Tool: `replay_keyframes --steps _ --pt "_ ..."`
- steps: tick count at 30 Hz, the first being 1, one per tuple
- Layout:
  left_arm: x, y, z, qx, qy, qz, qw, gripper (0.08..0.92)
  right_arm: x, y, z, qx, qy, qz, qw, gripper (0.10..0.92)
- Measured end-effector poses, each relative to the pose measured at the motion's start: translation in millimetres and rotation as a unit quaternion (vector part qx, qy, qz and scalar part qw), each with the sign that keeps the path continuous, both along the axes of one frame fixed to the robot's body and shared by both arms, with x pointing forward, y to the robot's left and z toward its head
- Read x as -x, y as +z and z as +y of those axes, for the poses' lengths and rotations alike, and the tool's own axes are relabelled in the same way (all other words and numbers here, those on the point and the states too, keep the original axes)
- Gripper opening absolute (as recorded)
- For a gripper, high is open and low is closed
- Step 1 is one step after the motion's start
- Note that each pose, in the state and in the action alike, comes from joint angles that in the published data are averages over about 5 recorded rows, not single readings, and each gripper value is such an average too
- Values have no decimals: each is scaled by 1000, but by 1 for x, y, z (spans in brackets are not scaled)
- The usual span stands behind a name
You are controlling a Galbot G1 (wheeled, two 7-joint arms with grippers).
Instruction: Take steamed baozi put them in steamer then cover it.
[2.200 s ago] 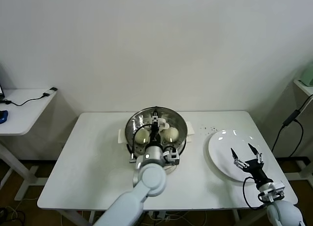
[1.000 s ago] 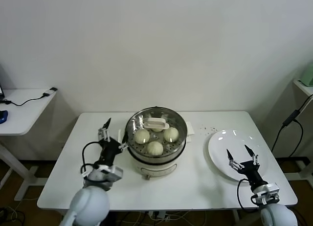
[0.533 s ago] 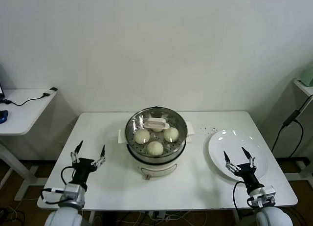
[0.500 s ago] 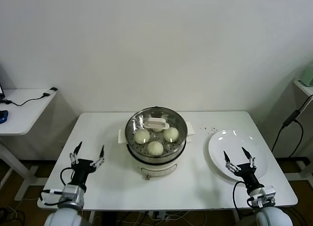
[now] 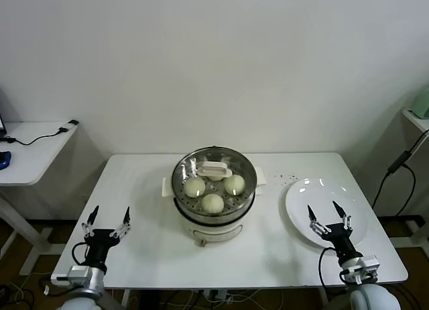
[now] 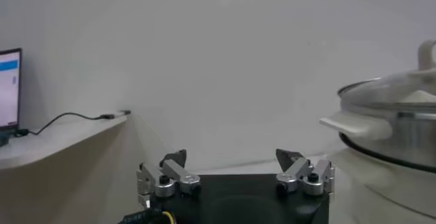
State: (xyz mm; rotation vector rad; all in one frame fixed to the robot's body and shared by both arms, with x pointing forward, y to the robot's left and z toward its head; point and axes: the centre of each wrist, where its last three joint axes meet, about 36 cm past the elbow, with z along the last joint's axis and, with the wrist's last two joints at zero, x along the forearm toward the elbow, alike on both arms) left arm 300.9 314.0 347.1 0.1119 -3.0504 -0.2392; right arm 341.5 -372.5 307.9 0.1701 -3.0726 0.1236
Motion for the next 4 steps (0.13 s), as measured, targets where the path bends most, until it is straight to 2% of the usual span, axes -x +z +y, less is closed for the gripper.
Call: replay_keyframes --steps 4 --pt "2 -1 1 3 1 -1 1000 823 -1 0 0 -1 0 -1 1000 823"
